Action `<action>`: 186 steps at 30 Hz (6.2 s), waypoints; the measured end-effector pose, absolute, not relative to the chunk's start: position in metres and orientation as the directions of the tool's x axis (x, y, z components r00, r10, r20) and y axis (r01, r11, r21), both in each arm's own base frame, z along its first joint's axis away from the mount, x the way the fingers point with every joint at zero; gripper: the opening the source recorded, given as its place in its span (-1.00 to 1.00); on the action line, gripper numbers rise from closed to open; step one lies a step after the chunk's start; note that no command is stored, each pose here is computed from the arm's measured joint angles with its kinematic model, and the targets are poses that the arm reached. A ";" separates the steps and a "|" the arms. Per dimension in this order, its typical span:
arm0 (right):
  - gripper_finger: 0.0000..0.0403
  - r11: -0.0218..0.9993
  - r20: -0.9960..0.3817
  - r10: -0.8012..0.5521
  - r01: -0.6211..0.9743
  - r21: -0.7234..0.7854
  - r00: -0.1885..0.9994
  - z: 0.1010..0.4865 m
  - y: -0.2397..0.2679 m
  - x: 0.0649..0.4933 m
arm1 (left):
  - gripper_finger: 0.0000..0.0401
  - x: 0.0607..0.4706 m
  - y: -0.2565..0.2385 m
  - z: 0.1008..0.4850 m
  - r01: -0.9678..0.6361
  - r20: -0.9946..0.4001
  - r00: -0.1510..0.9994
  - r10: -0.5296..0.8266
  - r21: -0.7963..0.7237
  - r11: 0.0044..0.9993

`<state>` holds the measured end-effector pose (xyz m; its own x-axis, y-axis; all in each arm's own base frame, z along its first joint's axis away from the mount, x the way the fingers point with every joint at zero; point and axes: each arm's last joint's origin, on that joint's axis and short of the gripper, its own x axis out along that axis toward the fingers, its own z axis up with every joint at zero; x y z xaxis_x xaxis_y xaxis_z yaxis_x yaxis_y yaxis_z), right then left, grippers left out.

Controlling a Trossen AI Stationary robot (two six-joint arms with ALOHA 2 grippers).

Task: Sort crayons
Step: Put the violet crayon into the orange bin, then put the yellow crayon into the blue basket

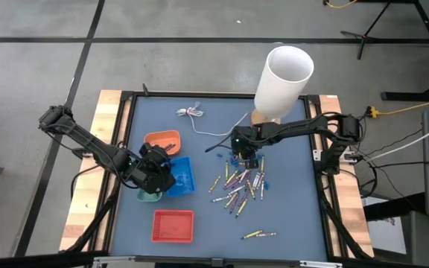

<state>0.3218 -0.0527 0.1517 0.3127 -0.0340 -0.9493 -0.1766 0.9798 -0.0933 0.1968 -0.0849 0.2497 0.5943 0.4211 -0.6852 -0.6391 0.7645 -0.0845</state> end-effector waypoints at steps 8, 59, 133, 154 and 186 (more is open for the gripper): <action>-0.36 0.980 -0.961 -0.042 -0.178 -0.093 0.274 0.142 -0.053 0.322 | -0.50 0.197 -0.085 0.250 -0.639 -0.685 0.594 0.421 -0.085 0.764; -0.86 0.976 -0.947 -0.042 -0.191 -0.107 0.317 0.224 -0.059 0.362 | -0.50 0.197 -0.085 0.250 -0.639 -0.682 0.598 0.422 -0.086 0.765; -0.63 0.966 -0.144 0.014 -0.051 -0.253 0.990 0.147 -0.079 0.514 | -0.50 0.199 -0.086 0.252 -0.644 -0.651 0.619 0.439 -0.101 0.758; -0.48 0.950 -0.358 0.007 -0.117 -0.288 0.934 0.211 -0.076 0.487 | -0.50 0.213 -0.093 0.248 -0.617 -0.624 0.664 0.413 -0.143 0.774; -0.48 0.990 -0.877 -0.042 -0.101 -0.102 0.479 0.343 -0.045 0.281 | -0.50 0.347 -0.057 0.204 -0.250 -0.562 0.823 -0.080 -0.486 0.837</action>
<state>0.2811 -0.0452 0.3427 0.4792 -0.0415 -0.8767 -0.1006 0.9897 -0.1019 0.3468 -0.0570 0.2044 0.8234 -0.0803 -0.5618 -0.2501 0.8373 -0.4863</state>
